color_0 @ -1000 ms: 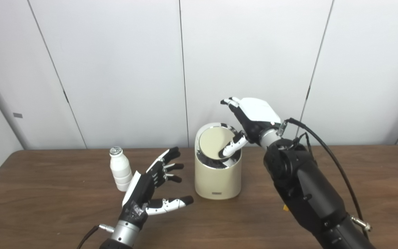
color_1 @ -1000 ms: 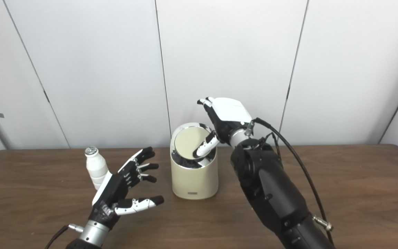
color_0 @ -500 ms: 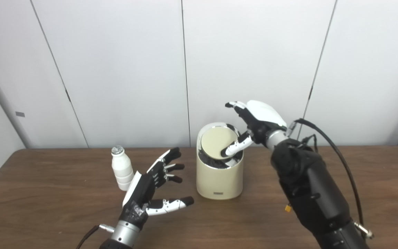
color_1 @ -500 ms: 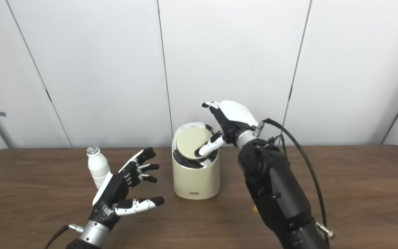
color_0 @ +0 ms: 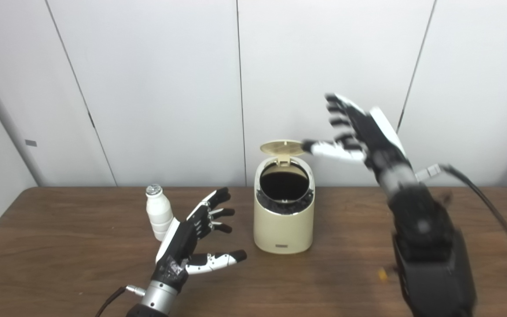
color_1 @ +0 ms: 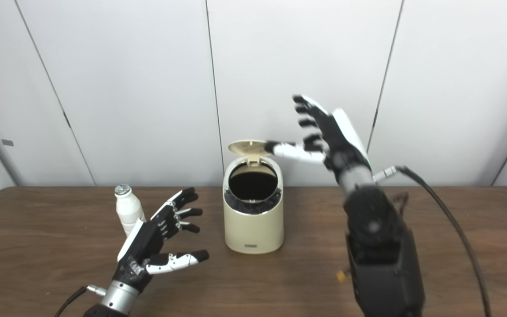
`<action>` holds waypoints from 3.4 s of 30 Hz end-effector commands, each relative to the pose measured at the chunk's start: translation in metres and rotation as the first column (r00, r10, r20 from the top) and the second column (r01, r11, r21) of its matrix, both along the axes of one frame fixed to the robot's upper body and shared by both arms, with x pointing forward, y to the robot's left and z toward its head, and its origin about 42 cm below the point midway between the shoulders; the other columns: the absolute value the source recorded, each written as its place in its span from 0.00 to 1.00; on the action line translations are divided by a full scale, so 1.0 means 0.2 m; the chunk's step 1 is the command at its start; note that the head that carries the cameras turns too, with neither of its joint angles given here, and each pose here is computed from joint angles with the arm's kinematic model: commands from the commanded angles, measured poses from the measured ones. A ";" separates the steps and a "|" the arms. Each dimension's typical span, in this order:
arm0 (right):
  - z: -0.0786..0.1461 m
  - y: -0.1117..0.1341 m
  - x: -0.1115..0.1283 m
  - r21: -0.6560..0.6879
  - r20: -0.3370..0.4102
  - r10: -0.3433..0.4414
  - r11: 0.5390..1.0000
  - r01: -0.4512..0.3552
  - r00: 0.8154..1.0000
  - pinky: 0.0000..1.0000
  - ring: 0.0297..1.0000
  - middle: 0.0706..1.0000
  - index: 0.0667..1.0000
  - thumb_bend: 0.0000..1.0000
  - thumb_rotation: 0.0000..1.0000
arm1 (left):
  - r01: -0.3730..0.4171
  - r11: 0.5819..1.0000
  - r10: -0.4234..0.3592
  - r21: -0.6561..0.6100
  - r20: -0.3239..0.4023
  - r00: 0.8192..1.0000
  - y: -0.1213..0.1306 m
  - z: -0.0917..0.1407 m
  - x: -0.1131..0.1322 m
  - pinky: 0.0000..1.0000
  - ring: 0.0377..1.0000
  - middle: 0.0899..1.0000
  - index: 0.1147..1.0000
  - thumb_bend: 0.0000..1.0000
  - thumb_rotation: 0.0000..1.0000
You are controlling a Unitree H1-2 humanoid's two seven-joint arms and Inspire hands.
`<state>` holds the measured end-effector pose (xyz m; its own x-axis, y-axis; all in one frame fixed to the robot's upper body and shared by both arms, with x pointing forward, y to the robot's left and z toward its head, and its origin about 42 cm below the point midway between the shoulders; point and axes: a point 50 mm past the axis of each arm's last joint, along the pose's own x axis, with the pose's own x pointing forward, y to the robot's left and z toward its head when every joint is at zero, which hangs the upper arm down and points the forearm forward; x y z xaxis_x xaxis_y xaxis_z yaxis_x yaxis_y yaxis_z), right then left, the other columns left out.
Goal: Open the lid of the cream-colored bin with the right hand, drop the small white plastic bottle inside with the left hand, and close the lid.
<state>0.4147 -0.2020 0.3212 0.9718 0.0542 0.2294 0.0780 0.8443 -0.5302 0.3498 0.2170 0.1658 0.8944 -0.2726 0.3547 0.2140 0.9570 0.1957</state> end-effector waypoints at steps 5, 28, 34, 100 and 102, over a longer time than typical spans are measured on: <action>-0.11 -0.12 -0.13 0.101 0.119 0.073 0.991 -0.085 0.990 0.72 0.84 0.88 0.88 0.71 0.42 | 0.008 1.000 -0.007 -0.010 0.084 0.996 -0.01 0.11 0.03 0.64 0.79 0.90 0.91 0.76 0.06; -0.53 -0.28 -0.22 0.215 0.161 0.063 0.972 -0.097 0.985 0.91 0.90 0.93 0.94 0.86 0.32 | -0.020 1.000 0.020 -0.005 0.097 0.995 -0.08 0.11 0.02 0.63 0.77 0.86 0.88 0.75 0.06; -0.52 -0.22 -0.26 0.260 0.154 0.049 0.962 -0.088 0.987 0.84 0.86 0.91 0.90 0.84 0.26 | -0.041 0.999 0.040 0.005 0.094 0.995 -0.09 0.10 0.01 0.65 0.78 0.85 0.87 0.76 0.09; -0.32 -0.10 -0.37 0.217 0.141 0.059 0.972 -0.089 0.988 0.77 0.84 0.92 0.91 0.71 0.00 | -0.488 0.841 0.467 0.231 0.142 0.873 0.60 0.30 0.18 0.84 0.89 0.89 0.93 0.94 0.16; -0.31 -0.10 -0.37 0.219 0.138 0.052 0.972 -0.082 0.989 0.76 0.84 0.91 0.90 0.72 0.00 | -0.494 0.837 0.474 0.236 0.138 0.870 0.60 0.27 0.18 0.82 0.88 0.89 0.92 0.93 0.16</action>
<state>0.3394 -0.2242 0.2363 0.9558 0.0489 0.2898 0.0485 0.9463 -0.3197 0.3816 0.3343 0.2056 0.9379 0.0965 0.3332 -0.2464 0.8614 0.4442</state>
